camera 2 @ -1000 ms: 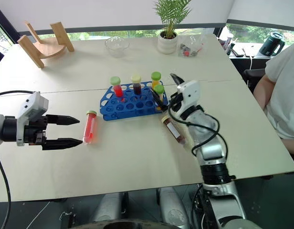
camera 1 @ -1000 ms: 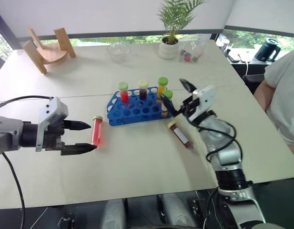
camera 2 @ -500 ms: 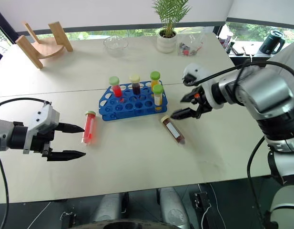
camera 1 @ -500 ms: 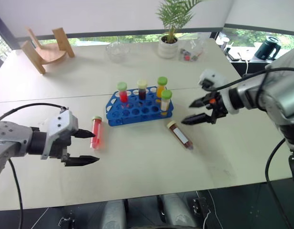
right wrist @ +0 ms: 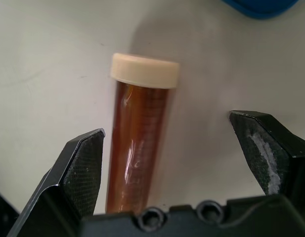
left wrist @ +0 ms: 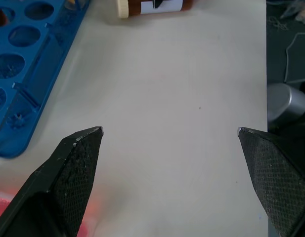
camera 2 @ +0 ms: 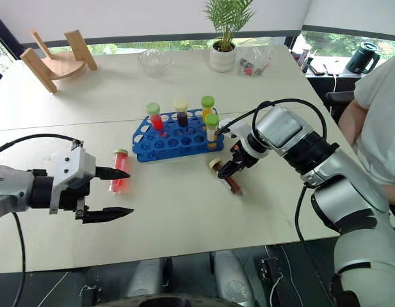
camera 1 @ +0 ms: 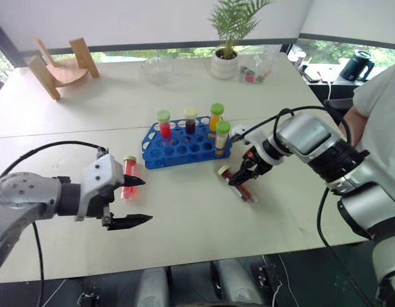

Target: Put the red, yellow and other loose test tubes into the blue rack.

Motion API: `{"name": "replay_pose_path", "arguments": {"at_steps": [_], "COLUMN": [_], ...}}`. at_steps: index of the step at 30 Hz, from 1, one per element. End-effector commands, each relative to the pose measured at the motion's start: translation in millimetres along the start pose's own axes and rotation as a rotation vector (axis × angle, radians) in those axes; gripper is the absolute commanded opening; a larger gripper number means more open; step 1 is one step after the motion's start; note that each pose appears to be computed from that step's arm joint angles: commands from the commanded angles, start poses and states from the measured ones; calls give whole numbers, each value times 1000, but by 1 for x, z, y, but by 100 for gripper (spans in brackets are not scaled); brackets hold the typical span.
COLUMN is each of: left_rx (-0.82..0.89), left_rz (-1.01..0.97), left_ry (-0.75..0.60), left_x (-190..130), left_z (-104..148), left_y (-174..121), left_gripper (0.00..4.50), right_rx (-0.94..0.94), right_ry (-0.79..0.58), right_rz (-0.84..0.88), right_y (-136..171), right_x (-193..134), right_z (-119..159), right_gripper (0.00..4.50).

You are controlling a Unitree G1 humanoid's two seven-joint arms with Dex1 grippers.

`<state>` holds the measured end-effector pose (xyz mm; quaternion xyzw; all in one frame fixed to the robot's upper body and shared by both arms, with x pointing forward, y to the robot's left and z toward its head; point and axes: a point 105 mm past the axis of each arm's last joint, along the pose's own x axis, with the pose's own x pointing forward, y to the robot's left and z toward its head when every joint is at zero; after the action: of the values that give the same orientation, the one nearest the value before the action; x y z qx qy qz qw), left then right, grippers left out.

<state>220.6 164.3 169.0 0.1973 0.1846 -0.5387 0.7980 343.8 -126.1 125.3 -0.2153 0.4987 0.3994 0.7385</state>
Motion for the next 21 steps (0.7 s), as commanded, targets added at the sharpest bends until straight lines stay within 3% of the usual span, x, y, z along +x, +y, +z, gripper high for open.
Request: {"name": "replay_pose_path", "arguments": {"at_steps": [1, 6, 9, 12, 15, 18, 21], "left_rx": [10, 13, 7, 0, -23, -62, -112], "left_rz": [9, 13, 17, 24, 41, 70, 103], "left_ry": [-18, -52, -50, -43, -39, -32, -46], "left_x": [6, 15, 14, 12, 5, -7, -22], "left_z": [1, 5, 3, 0, -4, -10, -11], "left_y": [-2, 0, 2, 4, 10, 18, 30], "left_gripper": [450, 450, 450, 450, 450, 450, 450], "right_rx": [21, -84, -96, -131, -172, -323, -363], "right_ry": [112, 157, 174, 128, -115, -532, -988], "right_rz": [-86, -79, -121, -129, -19, 47, 72], "right_y": [-12, 0, -12, -20, -1, 31, 67], "right_x": [20, 30, 26, 16, -7, -52, -101], "right_z": [-33, -58, -73, -66, -19, 45, 82], "right_gripper": [354, 97, 87, 87, 87, 87, 87]}}
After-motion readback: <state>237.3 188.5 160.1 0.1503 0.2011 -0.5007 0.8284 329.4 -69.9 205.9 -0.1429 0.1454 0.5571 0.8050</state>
